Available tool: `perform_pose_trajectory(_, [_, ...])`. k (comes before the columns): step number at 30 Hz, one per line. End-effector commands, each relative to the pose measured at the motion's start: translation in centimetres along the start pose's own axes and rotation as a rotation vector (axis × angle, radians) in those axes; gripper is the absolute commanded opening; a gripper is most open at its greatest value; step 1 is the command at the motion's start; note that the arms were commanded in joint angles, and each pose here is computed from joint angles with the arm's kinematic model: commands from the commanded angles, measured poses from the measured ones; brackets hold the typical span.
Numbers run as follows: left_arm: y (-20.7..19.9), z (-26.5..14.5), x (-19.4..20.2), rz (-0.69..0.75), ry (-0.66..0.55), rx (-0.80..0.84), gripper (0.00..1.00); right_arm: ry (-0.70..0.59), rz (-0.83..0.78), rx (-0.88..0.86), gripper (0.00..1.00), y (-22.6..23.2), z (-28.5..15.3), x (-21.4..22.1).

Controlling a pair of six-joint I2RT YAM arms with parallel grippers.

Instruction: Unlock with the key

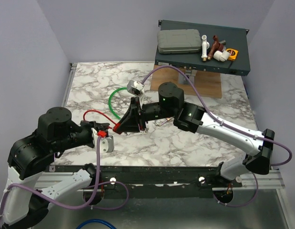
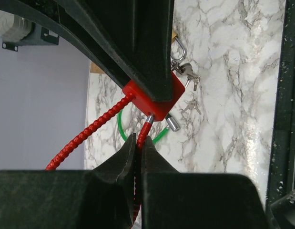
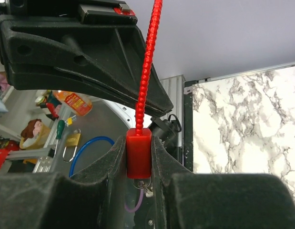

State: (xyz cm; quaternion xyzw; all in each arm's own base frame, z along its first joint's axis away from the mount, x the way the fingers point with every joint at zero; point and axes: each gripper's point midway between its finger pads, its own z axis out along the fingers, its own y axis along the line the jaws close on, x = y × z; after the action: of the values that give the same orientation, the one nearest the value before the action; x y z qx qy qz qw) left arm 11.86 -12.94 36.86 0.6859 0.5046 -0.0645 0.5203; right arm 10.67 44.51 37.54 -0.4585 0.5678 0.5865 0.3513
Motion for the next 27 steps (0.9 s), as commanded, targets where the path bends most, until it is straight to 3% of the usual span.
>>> perform_pose_trajectory(1, [4.4,-1.4,-3.8,-0.077,-0.143,-0.188,0.00,0.250,0.137,-0.067,0.01,0.9,1.6,7.1])
perform_pose_trajectory(11, [6.4,-0.2,-5.2,-0.330,-0.257,-0.273,0.02,0.284,0.182,-0.119,0.01,1.5,4.3,9.2])
perform_pose_trajectory(14, [6.9,-0.6,-5.3,-0.330,-0.252,-0.296,0.06,0.303,0.183,-0.121,0.01,1.5,4.4,9.8])
perform_pose_trajectory(23, [9.1,-4.7,-3.7,-0.285,-0.187,-0.527,0.04,0.370,0.208,-0.041,0.01,1.5,1.1,13.0])
perform_pose_trajectory(27, [8.3,-5.3,-3.0,-0.239,-0.152,-0.532,0.04,0.397,0.205,-0.029,0.01,1.8,0.0,13.4])
